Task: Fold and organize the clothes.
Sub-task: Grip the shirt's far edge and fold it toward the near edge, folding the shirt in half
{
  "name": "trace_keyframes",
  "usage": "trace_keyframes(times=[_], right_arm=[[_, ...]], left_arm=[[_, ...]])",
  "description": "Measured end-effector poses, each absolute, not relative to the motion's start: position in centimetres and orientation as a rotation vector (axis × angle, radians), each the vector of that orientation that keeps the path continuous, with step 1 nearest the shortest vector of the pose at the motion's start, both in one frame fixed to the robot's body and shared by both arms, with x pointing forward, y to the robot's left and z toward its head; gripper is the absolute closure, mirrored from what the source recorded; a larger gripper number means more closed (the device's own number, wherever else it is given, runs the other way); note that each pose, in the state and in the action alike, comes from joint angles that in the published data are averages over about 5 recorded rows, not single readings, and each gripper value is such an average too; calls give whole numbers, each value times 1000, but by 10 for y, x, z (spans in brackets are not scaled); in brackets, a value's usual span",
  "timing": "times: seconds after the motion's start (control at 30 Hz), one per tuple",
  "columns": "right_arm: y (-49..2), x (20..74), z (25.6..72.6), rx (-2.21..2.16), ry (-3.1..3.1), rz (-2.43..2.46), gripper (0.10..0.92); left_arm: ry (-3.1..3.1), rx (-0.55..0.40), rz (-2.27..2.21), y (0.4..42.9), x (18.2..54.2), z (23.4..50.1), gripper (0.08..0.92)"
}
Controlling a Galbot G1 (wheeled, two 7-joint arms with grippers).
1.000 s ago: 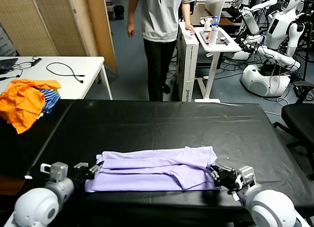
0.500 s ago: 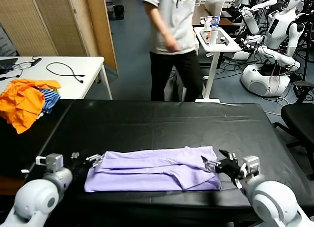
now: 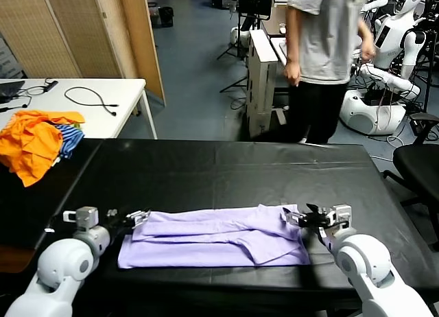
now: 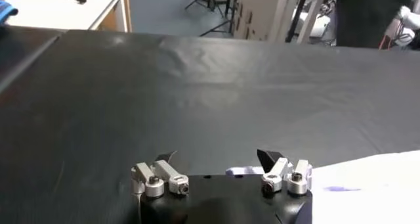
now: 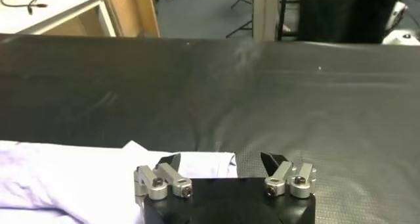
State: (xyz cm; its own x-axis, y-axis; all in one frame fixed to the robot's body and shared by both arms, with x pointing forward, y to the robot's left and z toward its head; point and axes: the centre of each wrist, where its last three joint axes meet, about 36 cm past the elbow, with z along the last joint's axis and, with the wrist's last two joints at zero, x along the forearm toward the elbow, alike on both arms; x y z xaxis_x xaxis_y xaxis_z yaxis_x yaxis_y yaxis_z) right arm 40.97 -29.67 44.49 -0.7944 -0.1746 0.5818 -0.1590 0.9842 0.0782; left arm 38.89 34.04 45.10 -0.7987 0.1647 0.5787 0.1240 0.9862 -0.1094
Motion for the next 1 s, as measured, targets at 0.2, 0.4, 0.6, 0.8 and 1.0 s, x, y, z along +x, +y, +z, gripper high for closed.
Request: trace_keyframes(times=[0.2, 0.4, 0.6, 0.8, 1.0], right_arm=[[-296, 412, 440, 230, -2494, -40, 123], [-294, 413, 437, 234, -2487, -40, 229], [-292, 415, 435, 243, -2489, -45, 442], [-289, 413, 436, 230, -2510, -40, 789], [-289, 409, 439, 174, -2536, -35, 881]], left_arm=[[-2492, -242, 115, 335, 384, 448, 279], [-2491, -266, 128, 328, 383, 448, 392], [-2480, -264, 128, 327, 381, 443, 724], [-2478, -260, 121, 327, 380, 443, 849], [-2485, -245, 102, 328, 384, 442, 851]])
